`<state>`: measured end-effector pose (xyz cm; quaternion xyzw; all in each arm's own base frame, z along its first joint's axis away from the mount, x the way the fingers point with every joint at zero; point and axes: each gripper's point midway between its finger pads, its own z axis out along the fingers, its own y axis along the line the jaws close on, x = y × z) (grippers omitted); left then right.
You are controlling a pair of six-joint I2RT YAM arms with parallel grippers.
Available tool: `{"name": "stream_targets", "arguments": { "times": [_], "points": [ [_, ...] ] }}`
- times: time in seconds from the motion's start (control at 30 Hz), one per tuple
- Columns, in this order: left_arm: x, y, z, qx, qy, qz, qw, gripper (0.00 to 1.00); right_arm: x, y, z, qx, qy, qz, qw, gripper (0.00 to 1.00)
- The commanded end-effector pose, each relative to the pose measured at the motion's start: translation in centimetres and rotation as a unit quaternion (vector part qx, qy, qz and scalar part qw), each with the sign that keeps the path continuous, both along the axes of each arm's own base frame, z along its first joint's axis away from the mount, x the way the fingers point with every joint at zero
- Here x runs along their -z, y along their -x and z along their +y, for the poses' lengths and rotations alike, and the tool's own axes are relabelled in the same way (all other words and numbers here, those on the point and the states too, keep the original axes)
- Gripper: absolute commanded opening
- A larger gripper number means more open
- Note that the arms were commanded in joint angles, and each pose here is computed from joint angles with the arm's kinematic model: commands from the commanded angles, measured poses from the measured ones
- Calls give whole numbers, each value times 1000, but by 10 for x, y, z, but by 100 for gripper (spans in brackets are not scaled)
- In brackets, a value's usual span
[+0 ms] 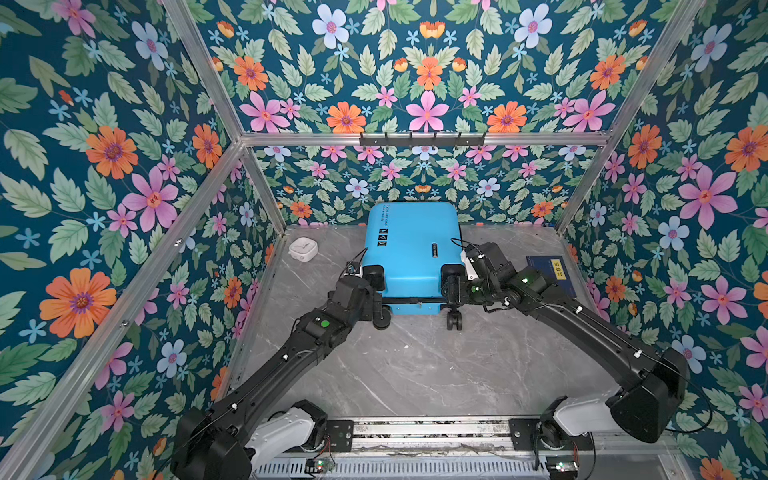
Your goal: Pack the luggage
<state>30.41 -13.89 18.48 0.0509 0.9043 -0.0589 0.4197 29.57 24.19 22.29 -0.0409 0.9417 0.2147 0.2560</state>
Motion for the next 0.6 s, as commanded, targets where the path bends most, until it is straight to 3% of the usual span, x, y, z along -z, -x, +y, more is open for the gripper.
{"name": "stream_targets", "arguments": {
  "times": [0.0, 0.27, 0.37, 0.47, 0.57],
  "points": [
    [-7, -7, -19, 32, 32, -12, 999, 97, 2, 2, 8, 4, 2, -4, 1000, 82],
    [26, -21, -24, 35, -2, 21, 999, 97, 25, 16, 39, -15, -7, 18, 1000, 75],
    [35, -24, -22, 31, -8, 29, 999, 92, 37, 14, 44, -15, 1, 26, 1000, 72],
    [35, -26, -22, 32, -7, 27, 999, 80, 44, 9, 42, -9, 19, 26, 999, 72],
    [30, -25, -21, 32, -9, 23, 999, 51, 48, -1, 35, -2, 36, 20, 999, 72]
  ]
}}
